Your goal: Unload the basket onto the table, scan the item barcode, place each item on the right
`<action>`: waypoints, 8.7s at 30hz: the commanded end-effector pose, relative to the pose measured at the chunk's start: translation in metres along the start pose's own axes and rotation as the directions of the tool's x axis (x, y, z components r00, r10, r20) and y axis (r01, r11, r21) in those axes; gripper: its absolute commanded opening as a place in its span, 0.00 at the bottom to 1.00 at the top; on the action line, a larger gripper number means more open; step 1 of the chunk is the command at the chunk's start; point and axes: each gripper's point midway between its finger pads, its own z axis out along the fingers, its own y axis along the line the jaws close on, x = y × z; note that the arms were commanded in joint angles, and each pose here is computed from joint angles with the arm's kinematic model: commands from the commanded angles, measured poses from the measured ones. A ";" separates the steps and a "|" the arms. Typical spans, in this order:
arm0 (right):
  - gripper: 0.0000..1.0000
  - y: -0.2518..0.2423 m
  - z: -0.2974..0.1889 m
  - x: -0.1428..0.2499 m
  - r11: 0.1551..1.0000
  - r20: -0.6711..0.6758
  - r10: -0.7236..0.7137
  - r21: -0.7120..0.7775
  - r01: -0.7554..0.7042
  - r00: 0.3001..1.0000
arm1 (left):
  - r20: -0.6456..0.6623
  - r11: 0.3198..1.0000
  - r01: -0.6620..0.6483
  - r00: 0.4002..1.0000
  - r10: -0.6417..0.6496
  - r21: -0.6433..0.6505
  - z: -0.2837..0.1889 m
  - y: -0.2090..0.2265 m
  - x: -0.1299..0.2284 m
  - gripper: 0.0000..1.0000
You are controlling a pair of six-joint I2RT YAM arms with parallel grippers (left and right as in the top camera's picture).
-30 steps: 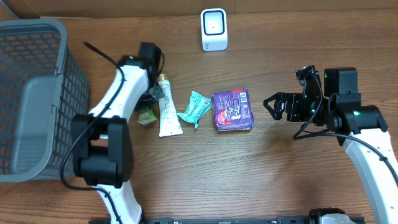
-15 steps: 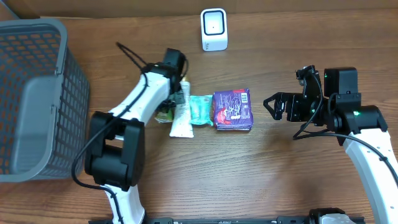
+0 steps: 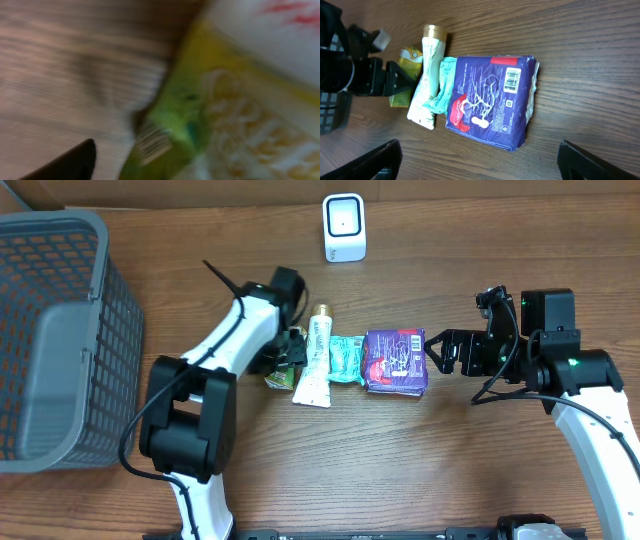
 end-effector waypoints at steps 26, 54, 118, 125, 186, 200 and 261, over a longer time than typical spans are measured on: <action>1.00 0.031 -0.096 -0.022 0.991 0.195 0.132 -0.043 -0.126 0.972 | 0.504 0.965 -0.166 0.863 0.044 0.202 -0.242 0.030 -0.025 1.00; 0.97 -0.050 0.038 0.053 0.877 -0.110 0.480 0.039 -0.479 0.870 | 0.536 0.973 -0.207 0.835 0.124 0.097 -0.241 0.070 -0.043 1.00; 1.00 -0.073 0.070 0.034 0.872 -0.101 0.462 0.232 -0.430 0.881 | 0.548 0.959 -0.282 0.808 0.216 0.038 -0.240 0.088 -0.049 1.00; 1.00 -0.069 0.080 0.001 0.991 -0.034 0.047 0.128 -0.043 0.998 | 0.548 0.959 -0.282 0.808 0.216 0.038 -0.240 0.088 -0.049 1.00; 0.85 0.054 0.149 0.054 0.964 -0.244 0.258 -0.007 -0.267 0.935 | 0.547 0.959 -0.282 0.809 0.216 0.039 -0.240 0.087 -0.049 1.00; 0.91 -0.059 0.093 0.052 0.905 -0.188 0.367 0.300 -0.303 0.911 | 0.548 0.959 -0.282 0.808 0.216 0.039 -0.240 0.087 -0.049 1.00; 0.80 -0.086 0.137 0.041 0.959 -0.235 0.238 -0.098 -0.267 0.942 | 0.547 0.959 -0.282 0.809 0.216 0.039 -0.240 0.087 -0.049 1.00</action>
